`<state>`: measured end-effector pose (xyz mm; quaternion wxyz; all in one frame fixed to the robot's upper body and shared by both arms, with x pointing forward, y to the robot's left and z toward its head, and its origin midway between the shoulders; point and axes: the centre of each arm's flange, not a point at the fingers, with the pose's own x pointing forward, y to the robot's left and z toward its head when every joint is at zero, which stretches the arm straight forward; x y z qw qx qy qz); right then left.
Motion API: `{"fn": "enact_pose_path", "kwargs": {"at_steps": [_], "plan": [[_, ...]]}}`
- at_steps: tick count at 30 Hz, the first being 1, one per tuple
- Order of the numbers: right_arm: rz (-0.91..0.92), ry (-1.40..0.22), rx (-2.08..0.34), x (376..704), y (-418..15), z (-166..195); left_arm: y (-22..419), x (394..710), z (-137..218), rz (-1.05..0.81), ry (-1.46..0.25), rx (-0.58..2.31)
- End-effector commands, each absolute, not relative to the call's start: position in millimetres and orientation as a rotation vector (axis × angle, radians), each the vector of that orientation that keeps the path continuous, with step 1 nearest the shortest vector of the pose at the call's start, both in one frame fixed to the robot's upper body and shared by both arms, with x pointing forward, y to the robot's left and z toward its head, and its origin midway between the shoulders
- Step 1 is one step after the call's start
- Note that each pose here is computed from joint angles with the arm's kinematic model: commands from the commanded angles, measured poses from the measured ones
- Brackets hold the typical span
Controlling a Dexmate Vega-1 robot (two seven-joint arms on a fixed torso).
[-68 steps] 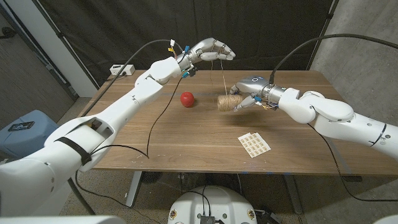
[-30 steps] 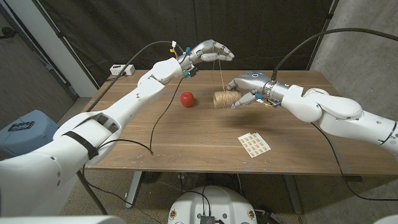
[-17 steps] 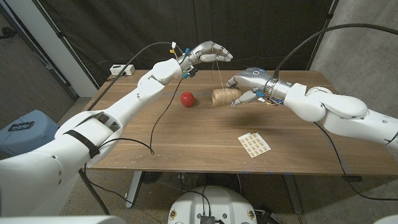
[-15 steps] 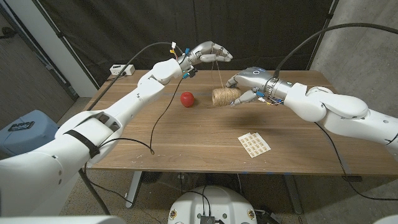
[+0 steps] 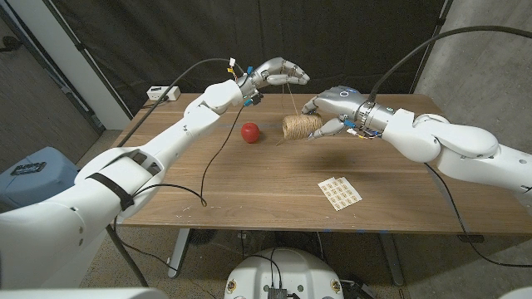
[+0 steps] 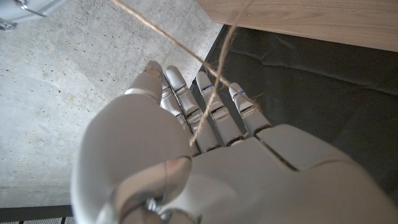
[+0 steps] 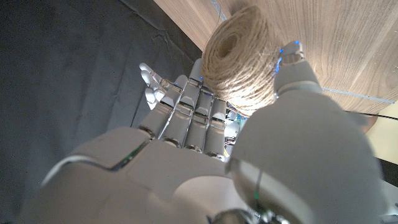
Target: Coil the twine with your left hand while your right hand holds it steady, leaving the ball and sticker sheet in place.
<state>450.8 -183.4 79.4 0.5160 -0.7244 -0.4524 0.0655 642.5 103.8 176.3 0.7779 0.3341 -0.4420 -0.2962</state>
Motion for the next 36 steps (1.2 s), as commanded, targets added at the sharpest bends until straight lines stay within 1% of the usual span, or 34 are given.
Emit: {"fn": "enact_pose_path", "kwargs": {"at_steps": [1,18,36], "plan": [[0.172,-1.1,-1.714,444,-184,83,107,647,170,-0.626,-0.934,0.717],[0.14,-1.151,-1.71,433,-186,96,111,657,157,-0.614,-0.882,0.716],[0.108,-1.184,-1.721,428,-188,103,111,658,147,-0.598,-0.86,0.728]]}}
